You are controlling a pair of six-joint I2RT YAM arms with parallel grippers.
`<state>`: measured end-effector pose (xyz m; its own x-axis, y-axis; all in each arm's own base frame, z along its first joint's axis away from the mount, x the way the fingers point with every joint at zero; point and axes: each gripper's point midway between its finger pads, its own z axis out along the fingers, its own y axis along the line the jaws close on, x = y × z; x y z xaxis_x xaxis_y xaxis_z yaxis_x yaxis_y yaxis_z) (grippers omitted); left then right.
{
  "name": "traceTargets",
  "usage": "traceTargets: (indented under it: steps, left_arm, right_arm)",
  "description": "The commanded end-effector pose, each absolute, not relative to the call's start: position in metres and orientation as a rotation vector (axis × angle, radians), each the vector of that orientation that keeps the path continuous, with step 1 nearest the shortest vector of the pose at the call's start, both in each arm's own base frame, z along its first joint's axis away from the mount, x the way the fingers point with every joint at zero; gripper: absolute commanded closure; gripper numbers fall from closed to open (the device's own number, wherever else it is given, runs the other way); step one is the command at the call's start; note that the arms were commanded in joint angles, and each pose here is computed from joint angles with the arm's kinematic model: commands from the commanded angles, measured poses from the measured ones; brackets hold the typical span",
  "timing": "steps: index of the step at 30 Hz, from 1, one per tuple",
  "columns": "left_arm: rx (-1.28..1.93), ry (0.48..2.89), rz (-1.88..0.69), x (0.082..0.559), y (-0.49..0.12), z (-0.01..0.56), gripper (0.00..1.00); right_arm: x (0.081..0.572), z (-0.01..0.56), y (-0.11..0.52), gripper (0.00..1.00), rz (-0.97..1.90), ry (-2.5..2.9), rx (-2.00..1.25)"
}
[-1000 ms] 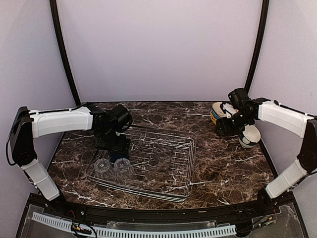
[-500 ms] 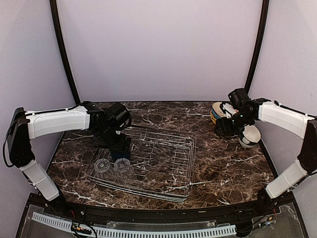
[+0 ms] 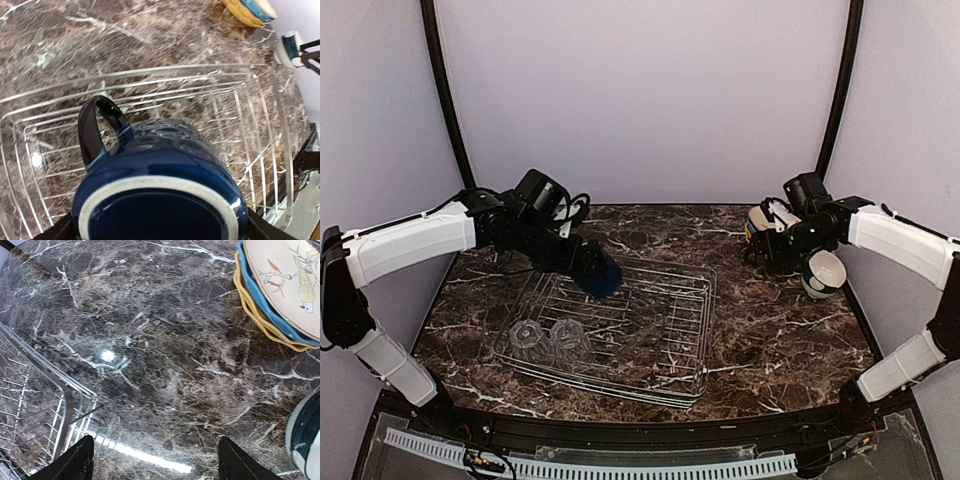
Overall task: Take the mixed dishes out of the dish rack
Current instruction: Grab the cup from the dish rack, then pass from the left arm to the right
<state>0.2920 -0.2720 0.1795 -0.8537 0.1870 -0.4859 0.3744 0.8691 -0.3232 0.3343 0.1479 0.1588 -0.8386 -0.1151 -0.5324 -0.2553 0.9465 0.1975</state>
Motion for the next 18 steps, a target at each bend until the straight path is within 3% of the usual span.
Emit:
traceTargets:
  steps: [1, 9, 18]
  left_arm:
    - [0.444, 2.276, -0.881, 0.312, -0.312, 0.264, 0.5]
    - [0.38, 2.016, -1.207, 0.33, -0.334, 0.31, 0.51]
    - [0.343, 1.931, -1.513, 0.327, -0.337, 0.292, 0.52]
  right_arm:
    - [0.337, 0.194, 0.184, 0.18, 0.588, 2.44, -0.274]
    - [0.333, 0.229, 0.251, 0.17, 0.944, 2.281, -0.336]
    - [0.312, 0.271, 0.345, 0.14, 1.318, 2.001, -0.48]
